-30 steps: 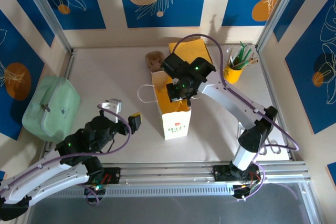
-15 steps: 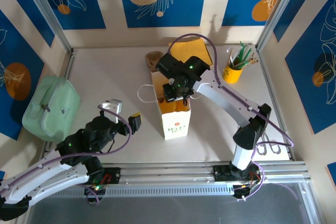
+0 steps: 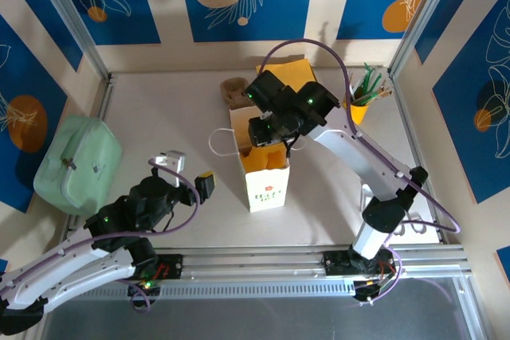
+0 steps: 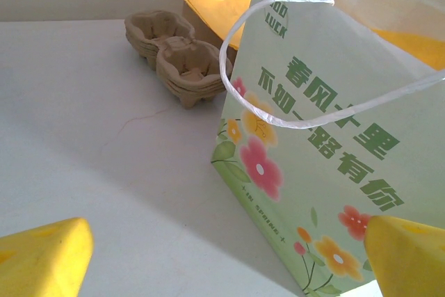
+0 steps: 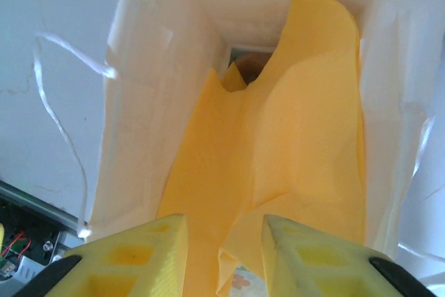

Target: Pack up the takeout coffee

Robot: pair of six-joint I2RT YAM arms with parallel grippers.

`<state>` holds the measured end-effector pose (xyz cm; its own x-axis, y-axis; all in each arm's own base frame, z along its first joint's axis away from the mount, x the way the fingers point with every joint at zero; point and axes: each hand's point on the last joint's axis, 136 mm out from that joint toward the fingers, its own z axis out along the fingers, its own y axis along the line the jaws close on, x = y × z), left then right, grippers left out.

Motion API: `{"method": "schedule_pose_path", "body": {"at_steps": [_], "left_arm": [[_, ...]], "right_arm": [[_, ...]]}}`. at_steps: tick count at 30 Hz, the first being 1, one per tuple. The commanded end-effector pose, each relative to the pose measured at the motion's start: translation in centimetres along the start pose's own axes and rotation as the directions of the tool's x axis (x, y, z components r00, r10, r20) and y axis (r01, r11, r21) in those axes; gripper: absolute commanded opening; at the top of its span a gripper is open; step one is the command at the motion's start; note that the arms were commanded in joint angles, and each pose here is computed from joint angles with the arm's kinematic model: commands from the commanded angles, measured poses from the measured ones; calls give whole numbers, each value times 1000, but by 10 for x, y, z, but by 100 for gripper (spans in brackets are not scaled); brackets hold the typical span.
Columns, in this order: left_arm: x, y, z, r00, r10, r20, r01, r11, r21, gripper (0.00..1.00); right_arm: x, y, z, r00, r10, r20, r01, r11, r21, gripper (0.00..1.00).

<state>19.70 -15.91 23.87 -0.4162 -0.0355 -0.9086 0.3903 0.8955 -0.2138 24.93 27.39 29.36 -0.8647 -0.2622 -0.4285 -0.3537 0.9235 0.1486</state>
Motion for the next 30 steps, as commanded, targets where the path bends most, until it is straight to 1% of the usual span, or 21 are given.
{"method": "schedule_pose_path", "body": {"at_steps": [1, 4, 10, 12, 14, 17, 23, 26, 28, 30], "left_arm": [[-4, -1, -2, 1000, -14, 14, 14, 1000, 4, 100], [-2, -1, -1, 1000, -14, 10, 14, 1000, 4, 100], [-3, -3, -1, 1000, -17, 9, 17, 1000, 12, 100], [-4, -3, -2, 1000, -16, 6, 16, 1000, 12, 100], [-5, -3, -2, 1000, -16, 10, 16, 1000, 11, 100], [-6, -3, -3, 1000, -11, 11, 11, 1000, 9, 100], [-13, 1, -7, 1000, 2, 18, -2, 1000, -16, 99], [-24, 2, -13, 1000, 16, 26, -15, 1000, -26, 99], [-29, 5, -16, 999, 32, 25, -31, 999, -45, 99], [-34, 8, -19, 998, 52, 27, -50, 996, -70, 100]], "right_arm": [[13, 0, 11, 998, 40, -47, -41, 999, -18, 33], [24, -1, 27, 994, 61, -93, -62, 998, -3, 32], [34, -6, 48, 985, 71, -158, -66, 997, 42, 32], [33, -4, 46, 984, 68, -162, -62, 997, 39, 33], [29, -2, 40, 988, 59, -143, -55, 998, 33, 33], [18, 4, 23, 995, 43, -92, -44, 999, -11, 36], [2, 22, -21, 1000, -8, 24, 11, 989, -145, 40], [-2, 19, -45, 994, -8, 108, 27, 983, -181, 44], [-5, 11, -61, 984, -2, 177, 34, 983, -179, 49], [-3, 5, -75, 971, -8, 241, 58, 978, -201, 52]]}}
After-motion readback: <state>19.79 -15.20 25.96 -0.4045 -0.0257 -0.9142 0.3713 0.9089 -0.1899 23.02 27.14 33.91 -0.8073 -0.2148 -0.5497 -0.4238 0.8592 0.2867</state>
